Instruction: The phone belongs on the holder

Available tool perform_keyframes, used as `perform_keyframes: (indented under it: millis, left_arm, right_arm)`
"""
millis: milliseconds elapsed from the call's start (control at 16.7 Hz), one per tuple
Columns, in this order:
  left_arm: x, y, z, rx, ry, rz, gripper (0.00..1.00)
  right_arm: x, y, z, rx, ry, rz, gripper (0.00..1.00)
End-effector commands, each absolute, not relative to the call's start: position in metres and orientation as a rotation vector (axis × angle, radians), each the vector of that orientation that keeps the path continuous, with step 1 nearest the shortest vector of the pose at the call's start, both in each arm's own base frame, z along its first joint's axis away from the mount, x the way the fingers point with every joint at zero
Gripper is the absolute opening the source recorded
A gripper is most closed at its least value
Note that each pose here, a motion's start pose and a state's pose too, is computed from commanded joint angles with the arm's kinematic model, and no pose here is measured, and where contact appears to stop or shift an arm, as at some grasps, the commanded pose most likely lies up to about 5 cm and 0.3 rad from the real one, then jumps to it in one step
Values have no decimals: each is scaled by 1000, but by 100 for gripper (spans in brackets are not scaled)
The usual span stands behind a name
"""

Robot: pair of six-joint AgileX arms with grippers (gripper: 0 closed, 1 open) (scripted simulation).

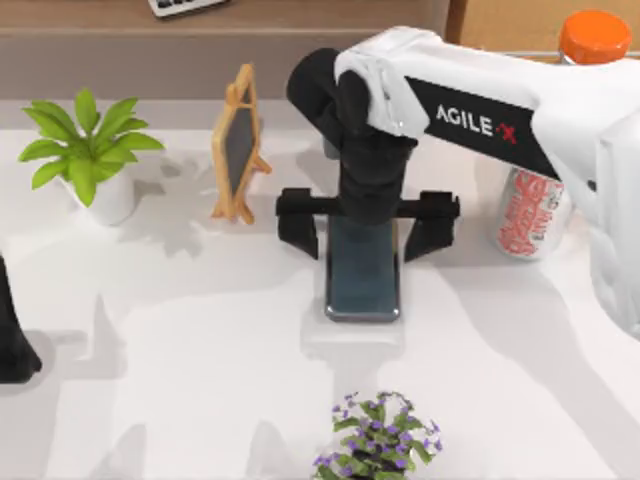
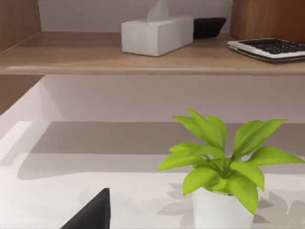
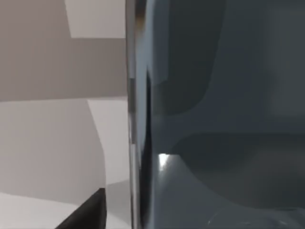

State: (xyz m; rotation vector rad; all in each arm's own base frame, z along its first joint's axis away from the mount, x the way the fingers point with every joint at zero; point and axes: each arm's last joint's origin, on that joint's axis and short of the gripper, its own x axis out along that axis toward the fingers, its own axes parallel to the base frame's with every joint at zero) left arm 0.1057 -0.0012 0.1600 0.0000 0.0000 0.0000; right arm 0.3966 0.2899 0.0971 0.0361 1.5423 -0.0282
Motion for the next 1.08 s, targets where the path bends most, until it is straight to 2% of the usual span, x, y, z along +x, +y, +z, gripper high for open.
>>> perform_keyframes:
  millis: [780, 1080]
  left_arm:
    - [106, -1, 160, 0, 0, 0, 100]
    - [106, -1, 160, 0, 0, 0, 100]
  right_arm:
    - [397, 290, 97, 36, 1542, -28, 2]
    - [397, 290, 97, 36, 1542, -28, 0]
